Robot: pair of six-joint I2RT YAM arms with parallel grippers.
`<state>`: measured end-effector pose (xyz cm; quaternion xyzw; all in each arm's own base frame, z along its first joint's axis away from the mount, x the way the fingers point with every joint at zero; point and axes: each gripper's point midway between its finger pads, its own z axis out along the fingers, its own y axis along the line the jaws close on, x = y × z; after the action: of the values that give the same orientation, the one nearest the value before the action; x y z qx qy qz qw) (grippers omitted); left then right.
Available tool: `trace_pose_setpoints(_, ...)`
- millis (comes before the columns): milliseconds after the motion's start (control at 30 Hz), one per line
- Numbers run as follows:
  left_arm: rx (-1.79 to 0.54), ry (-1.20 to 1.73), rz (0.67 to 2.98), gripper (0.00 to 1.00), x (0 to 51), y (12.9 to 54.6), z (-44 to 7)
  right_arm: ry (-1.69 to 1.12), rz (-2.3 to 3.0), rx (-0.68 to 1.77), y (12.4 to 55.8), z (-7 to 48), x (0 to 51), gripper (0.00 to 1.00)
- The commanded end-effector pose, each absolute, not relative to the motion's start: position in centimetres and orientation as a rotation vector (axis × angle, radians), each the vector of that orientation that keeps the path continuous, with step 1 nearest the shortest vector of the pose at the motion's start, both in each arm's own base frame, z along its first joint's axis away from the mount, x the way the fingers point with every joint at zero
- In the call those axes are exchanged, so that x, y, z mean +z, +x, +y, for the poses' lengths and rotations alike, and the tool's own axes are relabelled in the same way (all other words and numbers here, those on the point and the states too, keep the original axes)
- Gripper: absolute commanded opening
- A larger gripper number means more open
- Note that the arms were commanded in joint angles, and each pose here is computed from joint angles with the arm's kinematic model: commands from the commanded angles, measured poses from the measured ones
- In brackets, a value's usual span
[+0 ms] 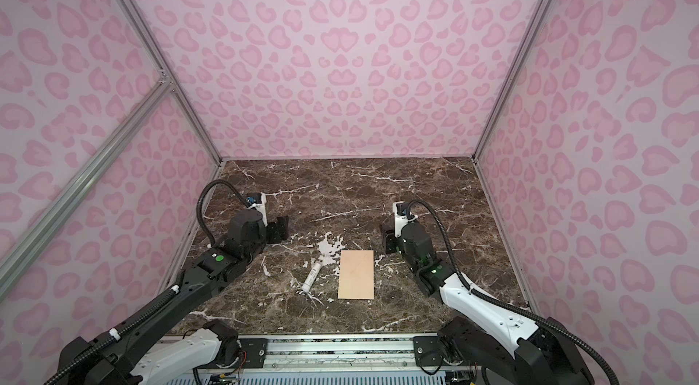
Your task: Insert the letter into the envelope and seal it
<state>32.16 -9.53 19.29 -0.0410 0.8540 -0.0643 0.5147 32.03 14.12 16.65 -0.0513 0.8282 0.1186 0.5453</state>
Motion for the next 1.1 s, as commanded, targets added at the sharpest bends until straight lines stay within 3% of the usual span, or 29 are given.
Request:
trace_pose_setpoints(0,-0.047,-0.192,1.837,0.85,22.3,33.5,-6.0,0.043,1.857,0.03,33.6,8.9,17.8,0.55)
trace_pose_setpoints(233,0.152,-0.4,1.627,0.89,22.9,31.8,0.8,0.176,1.679,-0.322,32.9,1.8,18.5,0.61)
trace_pose_setpoints(467,0.335,-0.485,1.564,0.9,21.8,30.6,5.1,0.205,1.689,-0.488,33.5,-1.6,16.0,0.63)
trace_pose_setpoints(1067,0.378,-0.442,1.563,0.91,16.7,31.6,8.3,0.167,1.77,-0.3,37.0,-2.5,11.0,0.65)
